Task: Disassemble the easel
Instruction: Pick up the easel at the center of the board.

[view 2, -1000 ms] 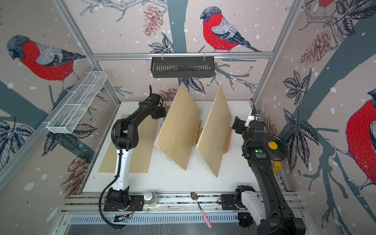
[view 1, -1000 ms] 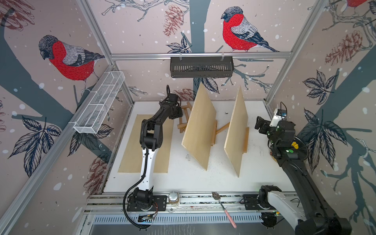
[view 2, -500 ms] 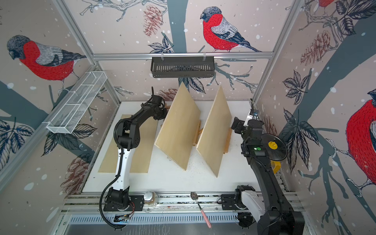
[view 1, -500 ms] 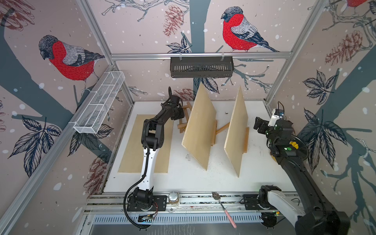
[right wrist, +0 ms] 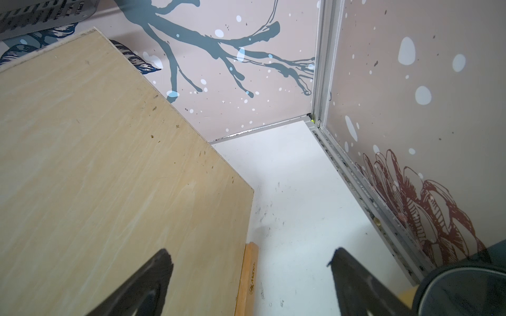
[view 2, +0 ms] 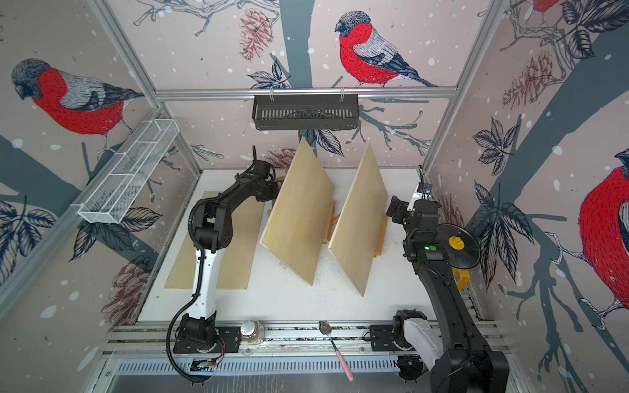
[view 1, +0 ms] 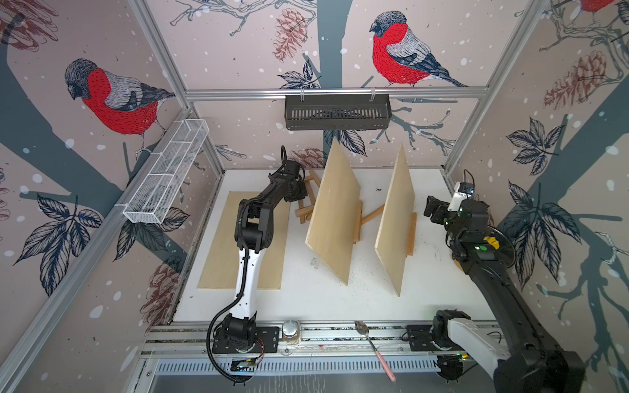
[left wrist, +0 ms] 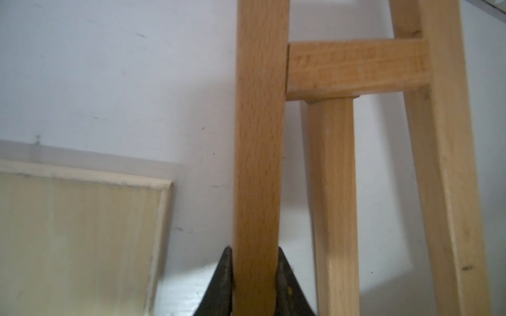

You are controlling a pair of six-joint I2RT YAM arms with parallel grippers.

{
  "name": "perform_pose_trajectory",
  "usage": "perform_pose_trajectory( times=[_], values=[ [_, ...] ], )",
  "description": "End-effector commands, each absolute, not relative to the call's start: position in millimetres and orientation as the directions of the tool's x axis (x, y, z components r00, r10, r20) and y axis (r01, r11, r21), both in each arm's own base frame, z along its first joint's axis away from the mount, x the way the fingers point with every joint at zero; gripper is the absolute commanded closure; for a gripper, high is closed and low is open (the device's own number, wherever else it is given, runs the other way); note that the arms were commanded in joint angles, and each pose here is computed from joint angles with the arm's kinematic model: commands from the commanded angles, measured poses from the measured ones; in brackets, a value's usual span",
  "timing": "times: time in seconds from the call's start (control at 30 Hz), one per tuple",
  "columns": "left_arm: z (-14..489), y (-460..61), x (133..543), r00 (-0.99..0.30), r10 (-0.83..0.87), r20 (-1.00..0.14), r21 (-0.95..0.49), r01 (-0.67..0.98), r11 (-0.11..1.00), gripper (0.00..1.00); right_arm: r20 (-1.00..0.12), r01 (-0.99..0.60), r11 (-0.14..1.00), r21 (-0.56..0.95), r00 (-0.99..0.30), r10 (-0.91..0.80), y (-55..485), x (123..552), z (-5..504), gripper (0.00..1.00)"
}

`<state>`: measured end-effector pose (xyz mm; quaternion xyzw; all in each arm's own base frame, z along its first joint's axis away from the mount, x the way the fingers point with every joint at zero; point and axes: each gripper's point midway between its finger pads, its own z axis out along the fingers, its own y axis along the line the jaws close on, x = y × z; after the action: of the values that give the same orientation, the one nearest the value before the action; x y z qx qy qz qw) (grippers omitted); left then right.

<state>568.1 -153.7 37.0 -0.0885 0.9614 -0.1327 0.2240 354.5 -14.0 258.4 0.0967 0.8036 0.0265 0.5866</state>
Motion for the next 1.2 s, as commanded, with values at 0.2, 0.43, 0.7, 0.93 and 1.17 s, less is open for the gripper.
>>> perform_pose_trajectory(
  times=[0.2, 0.43, 0.7, 0.93, 1.17],
  values=[
    [111.9, -150.7, 585.3, -0.776, -0.287, -0.562, -0.332, -0.106, 0.937, 1.0, -0.947, 0.107, 0.98, 0.167, -0.258, 0.19, -11.6, 353.8, 268.6, 0.08],
    [162.8, -108.8, 594.3, -0.691, -0.275, -0.669, -0.18, -0.209, 0.961, 1.0, -0.949, 0.101, 0.981, 0.164, -0.254, 0.185, -10.9, 350.9, 271.0, 0.08],
    [214.8, -41.6, 572.9, -0.624, -0.216, -0.751, 0.023, -0.352, 0.936, 1.0, -0.953, 0.104, 0.982, 0.161, -0.241, 0.182, -11.9, 347.3, 275.7, 0.08],
    [276.3, -1.8, 528.4, -0.549, -0.175, -0.818, 0.095, -0.428, 0.899, 1.0, -0.956, 0.084, 0.983, 0.162, -0.232, 0.178, -8.4, 348.1, 283.4, 0.08],
    [340.9, 10.8, 468.3, -0.48, -0.088, -0.873, 0.137, -0.414, 0.9, 1.0, -0.968, -0.013, 0.989, 0.146, -0.21, 0.14, 9.5, 346.6, 311.5, 0.09]
  ],
)
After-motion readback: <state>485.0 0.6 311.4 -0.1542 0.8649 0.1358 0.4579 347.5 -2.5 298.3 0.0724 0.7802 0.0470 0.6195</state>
